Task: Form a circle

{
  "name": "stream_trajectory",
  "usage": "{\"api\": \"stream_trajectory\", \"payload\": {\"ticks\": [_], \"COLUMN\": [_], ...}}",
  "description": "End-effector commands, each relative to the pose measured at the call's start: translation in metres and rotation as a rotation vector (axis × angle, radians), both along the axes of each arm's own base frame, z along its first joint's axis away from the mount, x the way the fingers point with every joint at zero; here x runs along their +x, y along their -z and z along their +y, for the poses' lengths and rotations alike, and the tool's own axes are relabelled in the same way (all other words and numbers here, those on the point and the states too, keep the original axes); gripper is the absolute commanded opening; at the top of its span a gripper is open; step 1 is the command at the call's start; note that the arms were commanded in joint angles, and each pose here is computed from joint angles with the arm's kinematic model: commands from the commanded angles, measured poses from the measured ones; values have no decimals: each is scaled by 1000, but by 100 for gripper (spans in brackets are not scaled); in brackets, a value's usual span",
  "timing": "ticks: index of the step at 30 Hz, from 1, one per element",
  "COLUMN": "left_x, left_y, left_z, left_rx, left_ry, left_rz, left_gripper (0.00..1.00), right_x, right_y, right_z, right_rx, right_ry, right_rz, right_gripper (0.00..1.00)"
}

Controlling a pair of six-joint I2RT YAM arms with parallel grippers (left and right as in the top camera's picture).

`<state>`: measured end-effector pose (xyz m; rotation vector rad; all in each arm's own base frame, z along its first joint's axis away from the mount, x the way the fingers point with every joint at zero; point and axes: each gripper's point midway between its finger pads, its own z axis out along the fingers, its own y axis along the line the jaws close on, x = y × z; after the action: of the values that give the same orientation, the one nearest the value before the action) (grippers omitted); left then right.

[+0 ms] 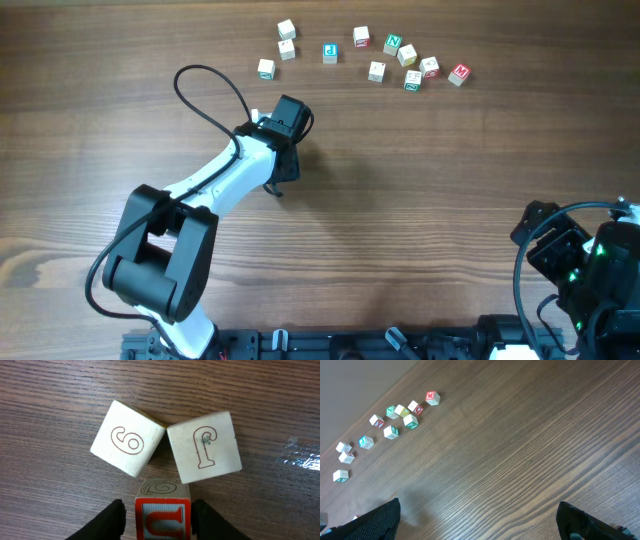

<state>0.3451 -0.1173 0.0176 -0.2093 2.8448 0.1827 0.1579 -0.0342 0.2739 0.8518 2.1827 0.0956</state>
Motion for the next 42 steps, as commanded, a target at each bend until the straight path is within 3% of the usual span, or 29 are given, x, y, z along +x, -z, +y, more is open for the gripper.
{"api": "stream_trajectory", "payload": {"ticks": [1, 7, 15, 23, 28, 42], "left_x": [4, 5, -9, -26, -34, -37], "left_y": [-7, -33, -95, -72, -63, -30], "left_z": [1, -1, -17, -27, -57, -37], "left_rx": [6, -2, -184, -276, -323, -315], "left_ry": [-10, -9, -23, -150, -105, -446], "left_rz": [-31, -33, -112, -37, -57, -147], "left_gripper": [51, 49, 40, 20, 5, 4], "right_x": [-1, -1, -1, -1, -1, -1], "right_y": [-1, -1, -1, -1, -1, -1], "right_z": [-1, -1, -1, -1, -1, -1], "right_rx": [1, 0, 0, 1, 1, 0], "right_ry": [7, 7, 7, 7, 7, 7], "right_rz": [-5, -6, -5, -5, -5, -6], "right_gripper": [100, 100, 100, 100, 100, 100]}}
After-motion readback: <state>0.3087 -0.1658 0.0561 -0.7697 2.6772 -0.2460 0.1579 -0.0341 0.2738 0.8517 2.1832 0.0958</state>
